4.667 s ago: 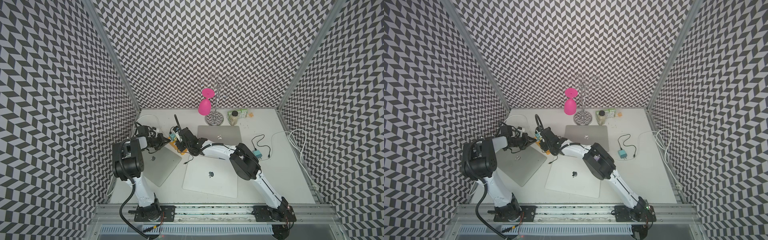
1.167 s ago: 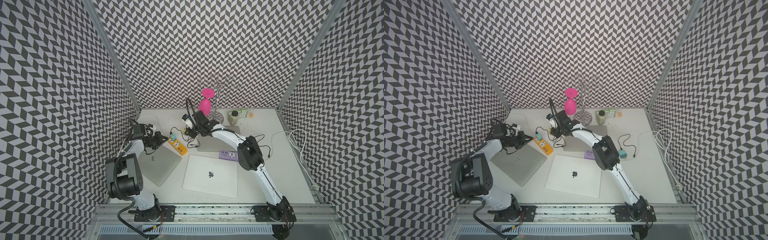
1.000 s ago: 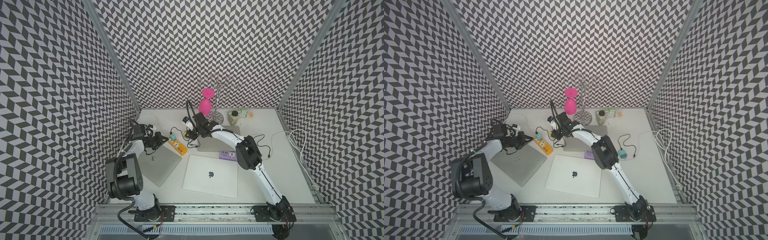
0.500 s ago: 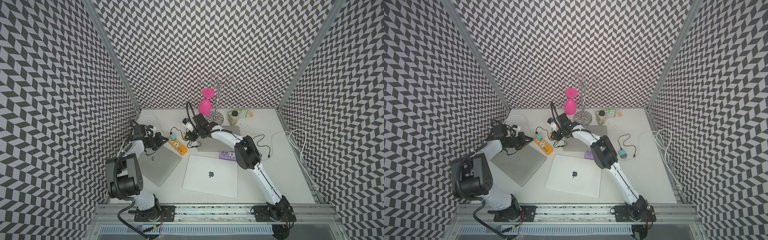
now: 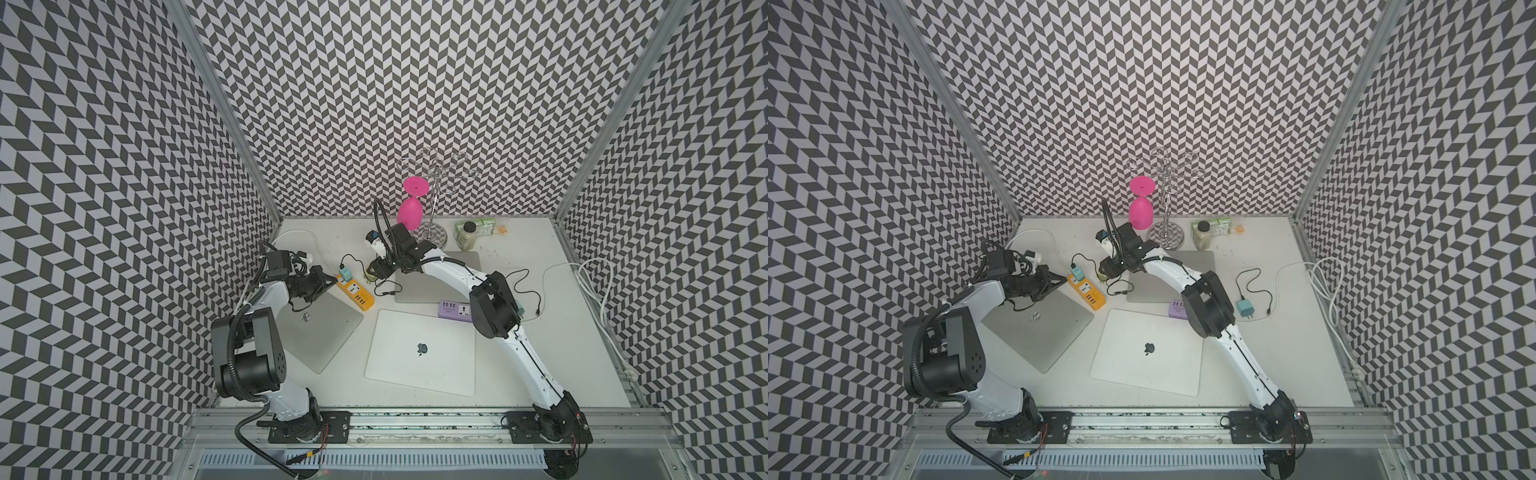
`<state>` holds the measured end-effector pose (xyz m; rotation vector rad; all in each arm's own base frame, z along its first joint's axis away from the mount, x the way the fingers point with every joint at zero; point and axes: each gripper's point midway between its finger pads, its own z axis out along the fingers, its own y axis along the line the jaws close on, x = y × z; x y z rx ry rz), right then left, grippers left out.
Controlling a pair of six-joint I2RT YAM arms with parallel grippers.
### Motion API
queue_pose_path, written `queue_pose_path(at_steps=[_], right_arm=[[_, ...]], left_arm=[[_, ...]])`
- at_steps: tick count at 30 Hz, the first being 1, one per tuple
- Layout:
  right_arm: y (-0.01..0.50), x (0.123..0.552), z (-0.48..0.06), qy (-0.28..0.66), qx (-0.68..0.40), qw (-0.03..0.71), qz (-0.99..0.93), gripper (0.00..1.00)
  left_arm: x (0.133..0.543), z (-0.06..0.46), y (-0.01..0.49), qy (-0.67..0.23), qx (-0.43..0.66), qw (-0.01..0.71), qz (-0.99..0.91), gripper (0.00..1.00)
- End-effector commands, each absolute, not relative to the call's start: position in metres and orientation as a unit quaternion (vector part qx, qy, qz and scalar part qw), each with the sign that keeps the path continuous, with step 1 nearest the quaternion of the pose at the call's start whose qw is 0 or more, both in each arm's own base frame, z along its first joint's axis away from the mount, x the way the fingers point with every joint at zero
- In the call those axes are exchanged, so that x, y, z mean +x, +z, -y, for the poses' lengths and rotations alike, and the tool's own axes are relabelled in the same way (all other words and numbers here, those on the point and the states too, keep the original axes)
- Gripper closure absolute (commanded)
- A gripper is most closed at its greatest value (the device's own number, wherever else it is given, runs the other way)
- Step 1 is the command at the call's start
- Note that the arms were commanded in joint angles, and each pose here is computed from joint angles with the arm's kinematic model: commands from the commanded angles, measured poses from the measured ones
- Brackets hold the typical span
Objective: Unplug the laptop charger
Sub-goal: Place the plug at the center of the board.
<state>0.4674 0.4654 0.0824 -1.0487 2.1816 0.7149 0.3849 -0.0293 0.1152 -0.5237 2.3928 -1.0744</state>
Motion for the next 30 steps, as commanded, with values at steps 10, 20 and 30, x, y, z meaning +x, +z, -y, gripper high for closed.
queue_pose_path(at_steps=[10, 20, 30], right_arm=[[0.175, 0.481, -0.447, 0.263, -0.355, 0.379, -0.813, 0.45], [0.186, 0.458, -0.424, 0.252, -0.341, 0.374, -0.825, 0.49], [0.133, 0.409, -0.378, 0.24, -0.288, 0.298, -0.878, 0.52]], left_arm=[[0.385, 0.03, 0.13, -0.394, -0.18, 0.253, -0.865, 1.0], [0.385, 0.032, 0.133, -0.398, -0.176, 0.254, -0.864, 1.0], [0.384, 0.037, 0.134, -0.4, -0.172, 0.255, -0.863, 1.0]])
